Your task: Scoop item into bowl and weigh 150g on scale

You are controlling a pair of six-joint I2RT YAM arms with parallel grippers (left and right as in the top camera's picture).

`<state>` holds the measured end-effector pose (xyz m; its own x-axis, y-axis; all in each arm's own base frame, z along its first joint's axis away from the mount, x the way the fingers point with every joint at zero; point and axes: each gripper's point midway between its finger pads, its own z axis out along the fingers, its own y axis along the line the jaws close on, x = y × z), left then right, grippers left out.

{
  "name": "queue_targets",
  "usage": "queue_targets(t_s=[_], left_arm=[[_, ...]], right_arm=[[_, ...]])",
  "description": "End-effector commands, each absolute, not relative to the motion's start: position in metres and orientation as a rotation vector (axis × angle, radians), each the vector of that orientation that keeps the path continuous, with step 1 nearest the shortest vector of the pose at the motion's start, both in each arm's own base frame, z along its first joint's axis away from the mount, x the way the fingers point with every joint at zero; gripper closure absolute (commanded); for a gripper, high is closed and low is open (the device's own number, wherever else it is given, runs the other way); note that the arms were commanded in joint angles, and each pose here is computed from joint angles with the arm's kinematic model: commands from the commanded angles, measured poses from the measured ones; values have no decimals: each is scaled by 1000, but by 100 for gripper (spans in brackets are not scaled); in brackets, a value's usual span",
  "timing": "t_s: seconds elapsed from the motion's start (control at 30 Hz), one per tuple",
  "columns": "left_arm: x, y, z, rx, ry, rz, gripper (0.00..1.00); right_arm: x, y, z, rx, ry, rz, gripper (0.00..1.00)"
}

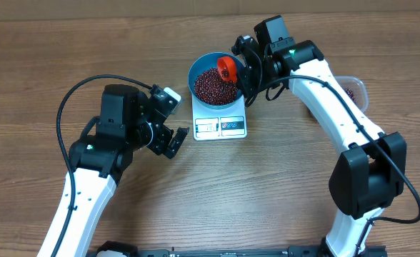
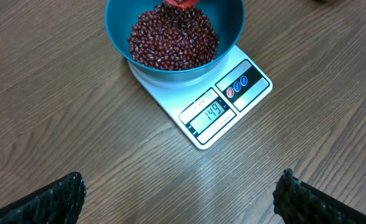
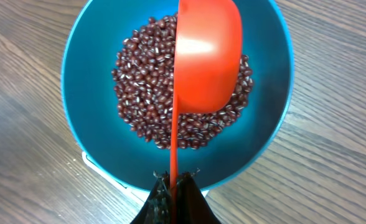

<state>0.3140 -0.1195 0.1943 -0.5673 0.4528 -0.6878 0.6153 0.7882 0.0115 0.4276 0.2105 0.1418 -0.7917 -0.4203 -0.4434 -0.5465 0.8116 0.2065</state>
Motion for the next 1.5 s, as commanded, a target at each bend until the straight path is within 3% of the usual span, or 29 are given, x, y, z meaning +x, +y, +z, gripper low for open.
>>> queue_targets(t_s=[0.0, 0.23, 0.83, 1.47], left_arm=[[318, -118, 198, 768, 2270, -291, 1], [318, -118, 198, 768, 2270, -291, 0], [318, -118, 198, 768, 2271, -291, 0], [318, -118, 198, 767, 2271, -291, 0]], right_arm=[[433, 211, 172, -750, 2531, 373, 96], [431, 219, 169, -787, 2520, 237, 96], [431, 221, 170, -787, 2517, 237, 96], [427, 223, 179, -727, 2518, 576, 96]])
